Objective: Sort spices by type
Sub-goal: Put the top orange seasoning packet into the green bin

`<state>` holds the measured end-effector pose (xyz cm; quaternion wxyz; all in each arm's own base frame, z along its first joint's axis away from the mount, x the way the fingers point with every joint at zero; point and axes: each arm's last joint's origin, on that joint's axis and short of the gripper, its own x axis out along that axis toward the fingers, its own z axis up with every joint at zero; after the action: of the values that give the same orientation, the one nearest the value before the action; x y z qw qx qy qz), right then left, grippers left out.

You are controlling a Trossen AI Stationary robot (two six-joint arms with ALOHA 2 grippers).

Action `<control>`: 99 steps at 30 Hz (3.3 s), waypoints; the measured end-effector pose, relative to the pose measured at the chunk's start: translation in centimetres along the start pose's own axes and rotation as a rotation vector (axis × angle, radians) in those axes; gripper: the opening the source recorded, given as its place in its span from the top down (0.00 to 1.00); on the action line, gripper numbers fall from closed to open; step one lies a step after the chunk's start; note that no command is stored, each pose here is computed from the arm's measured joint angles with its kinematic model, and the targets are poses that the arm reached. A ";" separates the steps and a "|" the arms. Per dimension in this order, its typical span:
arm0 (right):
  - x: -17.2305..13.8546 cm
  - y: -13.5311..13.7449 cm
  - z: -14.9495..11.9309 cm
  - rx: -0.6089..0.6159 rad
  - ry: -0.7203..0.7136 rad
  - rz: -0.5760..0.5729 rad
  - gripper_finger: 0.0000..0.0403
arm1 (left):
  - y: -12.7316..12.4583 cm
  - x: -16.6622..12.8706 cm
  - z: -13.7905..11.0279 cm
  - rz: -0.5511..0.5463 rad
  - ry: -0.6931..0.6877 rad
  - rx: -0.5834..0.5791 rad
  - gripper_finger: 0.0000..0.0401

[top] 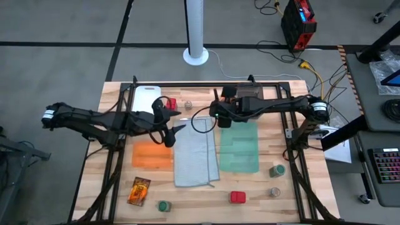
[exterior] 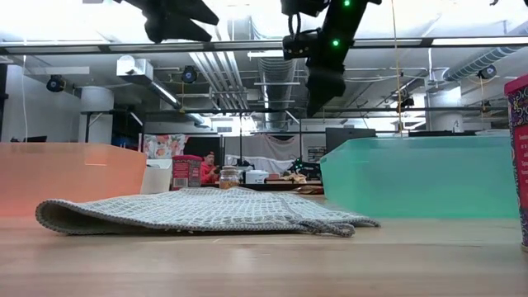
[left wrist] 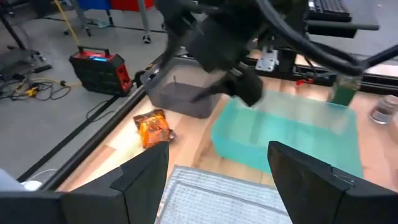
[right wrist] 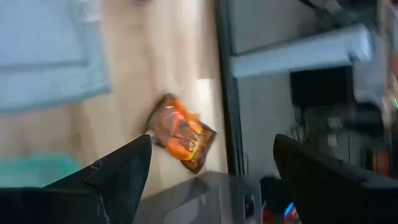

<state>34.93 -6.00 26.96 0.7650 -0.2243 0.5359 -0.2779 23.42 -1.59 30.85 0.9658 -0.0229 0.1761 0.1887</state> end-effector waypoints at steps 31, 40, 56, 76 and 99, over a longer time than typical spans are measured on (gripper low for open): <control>13.8 -3.6 -2.4 0.482 0.283 0.393 0.19 | 0.2 0.3 -0.8 0.100 -0.028 0.009 0.36; 16.7 -2.3 -1.8 0.473 0.331 0.409 0.19 | 0.2 0.3 -0.8 0.101 -0.025 0.011 0.36; 20.1 -3.4 -3.1 0.546 0.411 0.574 0.36 | 0.2 0.3 -0.9 0.102 -0.022 0.012 0.36; 12.4 -5.6 -1.1 0.381 0.251 0.533 0.88 | -1.6 3.9 -2.0 0.059 -0.013 0.028 0.36; -6.7 4.1 -2.0 -0.005 -0.608 -0.013 0.88 | 0.3 5.5 -1.8 -0.214 -0.221 -0.152 0.36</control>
<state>32.02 1.39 28.40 0.8880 -0.3026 0.2815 -0.2015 27.51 0.44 27.24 0.9894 -0.0933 0.0506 0.0990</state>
